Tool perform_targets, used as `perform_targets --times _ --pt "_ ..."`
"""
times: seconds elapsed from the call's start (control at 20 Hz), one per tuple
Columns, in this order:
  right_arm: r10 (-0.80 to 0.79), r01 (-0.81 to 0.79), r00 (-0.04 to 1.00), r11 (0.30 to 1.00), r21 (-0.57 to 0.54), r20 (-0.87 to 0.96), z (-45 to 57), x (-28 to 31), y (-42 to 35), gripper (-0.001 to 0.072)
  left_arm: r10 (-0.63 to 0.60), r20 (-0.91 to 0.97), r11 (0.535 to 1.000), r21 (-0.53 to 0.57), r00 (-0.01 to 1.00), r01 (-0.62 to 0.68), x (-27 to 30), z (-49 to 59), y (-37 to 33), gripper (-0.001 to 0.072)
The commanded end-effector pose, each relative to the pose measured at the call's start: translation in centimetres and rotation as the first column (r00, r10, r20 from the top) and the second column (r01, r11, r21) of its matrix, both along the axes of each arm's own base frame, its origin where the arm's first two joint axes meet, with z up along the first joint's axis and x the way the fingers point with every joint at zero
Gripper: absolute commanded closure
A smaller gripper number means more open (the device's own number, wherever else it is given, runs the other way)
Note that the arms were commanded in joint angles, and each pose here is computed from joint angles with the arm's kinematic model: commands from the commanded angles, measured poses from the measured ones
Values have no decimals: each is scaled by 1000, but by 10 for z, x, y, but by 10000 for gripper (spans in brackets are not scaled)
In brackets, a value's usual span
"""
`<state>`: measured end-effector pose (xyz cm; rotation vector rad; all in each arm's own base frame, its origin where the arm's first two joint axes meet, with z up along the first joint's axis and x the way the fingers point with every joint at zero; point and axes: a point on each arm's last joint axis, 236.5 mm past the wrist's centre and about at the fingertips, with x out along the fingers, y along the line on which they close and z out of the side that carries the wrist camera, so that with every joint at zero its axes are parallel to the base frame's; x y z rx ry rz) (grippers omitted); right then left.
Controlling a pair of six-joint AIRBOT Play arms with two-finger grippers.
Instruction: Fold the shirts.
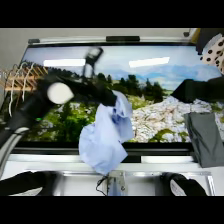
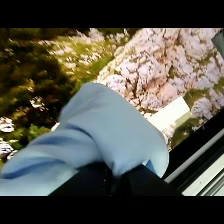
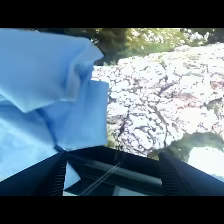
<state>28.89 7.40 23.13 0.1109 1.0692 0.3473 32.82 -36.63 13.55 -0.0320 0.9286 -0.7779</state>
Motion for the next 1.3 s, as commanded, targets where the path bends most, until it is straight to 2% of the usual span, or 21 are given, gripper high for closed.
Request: perform_targets --times 0.0,0.05,0.1,0.3,0.4,0.6,0.85,1.0,1.15,1.25 --pt "-53 53 999 999 9 11 3 2 -4 35 -14 -131 997 72 991 24 -21 -83 -34 377" --pt "-57 57 998 998 14 11 1 5 -3 35 -7 -153 995 93 988 21 -17 -88 -30 94" --pt "-60 60 998 998 15 -3 -6 8 -3 35 6 -172 992 124 985 16 -12 -88 -18 -11" --pt "-69 72 985 997 13 -159 -73 20 -3 35 132 -320 928 372 938 -4 4 -74 112 -12" --pt "-65 69 962 998 7 -265 -121 20 -2 35 231 -418 902 430 879 -33 -10 -72 175 -5" --pt "22 -26 917 1000 -4 -399 -205 4 21 35 313 -521 919 378 794 -114 -81 -103 207 7" --pt "68 -79 899 997 -8 -434 -254 6 43 35 347 -695 937 291 630 -194 -187 -176 202 7" --pt "73 -62 887 997 38 -457 -263 8 54 35 362 -739 932 287 568 -220 -208 -203 196 8" --pt "83 -66 886 996 53 -456 -263 9 57 35 346 -738 934 212 580 -288 -198 -207 174 8" --pt "86 -67 889 996 59 -451 -263 10 58 35 334 -745 938 204 577 -279 -200 -211 164 8"
